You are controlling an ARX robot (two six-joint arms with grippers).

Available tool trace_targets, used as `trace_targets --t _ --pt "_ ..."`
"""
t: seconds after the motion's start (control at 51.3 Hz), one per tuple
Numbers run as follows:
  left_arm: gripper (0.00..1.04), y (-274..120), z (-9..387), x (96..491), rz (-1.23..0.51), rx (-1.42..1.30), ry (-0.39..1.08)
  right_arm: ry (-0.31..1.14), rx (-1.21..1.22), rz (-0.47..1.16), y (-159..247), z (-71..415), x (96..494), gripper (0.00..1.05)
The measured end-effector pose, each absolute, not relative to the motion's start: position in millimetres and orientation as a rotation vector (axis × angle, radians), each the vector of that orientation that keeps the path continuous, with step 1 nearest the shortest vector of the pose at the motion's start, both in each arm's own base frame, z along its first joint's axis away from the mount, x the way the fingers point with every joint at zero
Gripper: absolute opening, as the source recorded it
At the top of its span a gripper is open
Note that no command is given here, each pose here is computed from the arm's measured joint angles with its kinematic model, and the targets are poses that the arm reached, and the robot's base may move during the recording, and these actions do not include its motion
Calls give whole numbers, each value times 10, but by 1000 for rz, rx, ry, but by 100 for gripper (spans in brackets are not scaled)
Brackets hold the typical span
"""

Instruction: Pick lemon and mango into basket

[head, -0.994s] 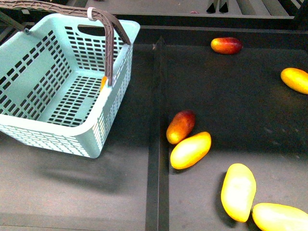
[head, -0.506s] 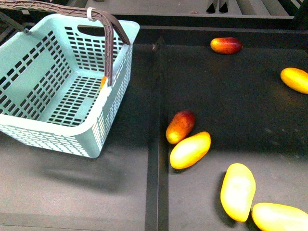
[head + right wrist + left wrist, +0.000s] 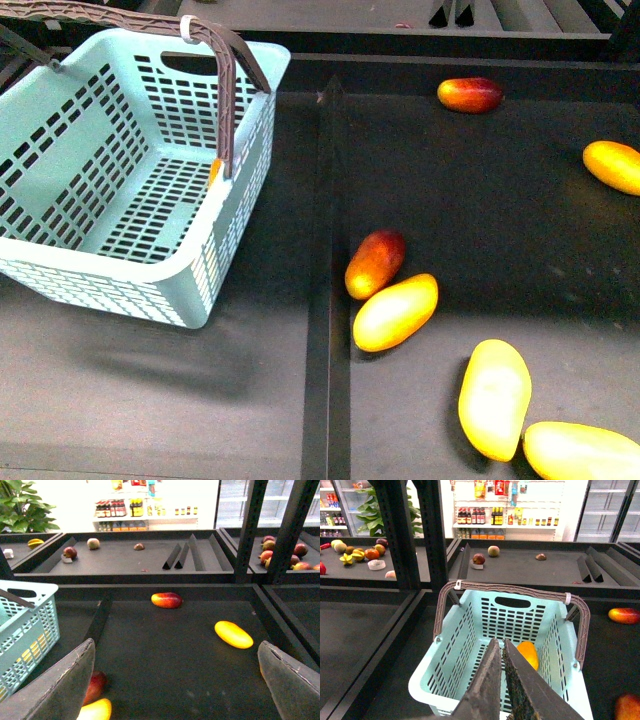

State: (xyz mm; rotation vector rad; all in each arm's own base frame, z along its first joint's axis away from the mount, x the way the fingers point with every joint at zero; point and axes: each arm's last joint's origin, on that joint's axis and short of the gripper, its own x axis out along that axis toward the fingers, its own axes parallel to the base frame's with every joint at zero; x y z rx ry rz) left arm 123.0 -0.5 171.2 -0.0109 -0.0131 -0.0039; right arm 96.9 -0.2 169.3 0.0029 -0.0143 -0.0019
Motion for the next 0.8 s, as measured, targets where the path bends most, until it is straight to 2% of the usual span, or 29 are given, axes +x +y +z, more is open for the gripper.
trace_targets --t 0.565,0.623,0.799 --pt "3 -4 1711 1075 -4 -11 -16 -14 3 -2 -2 1693 969 96" --pt "3 -3 1670 1021 -3 -11 17 -14 3 -2 -2 1693 969 96" --pt "3 -3 1686 972 -3 -11 -12 -14 3 -2 -2 1693 969 96"
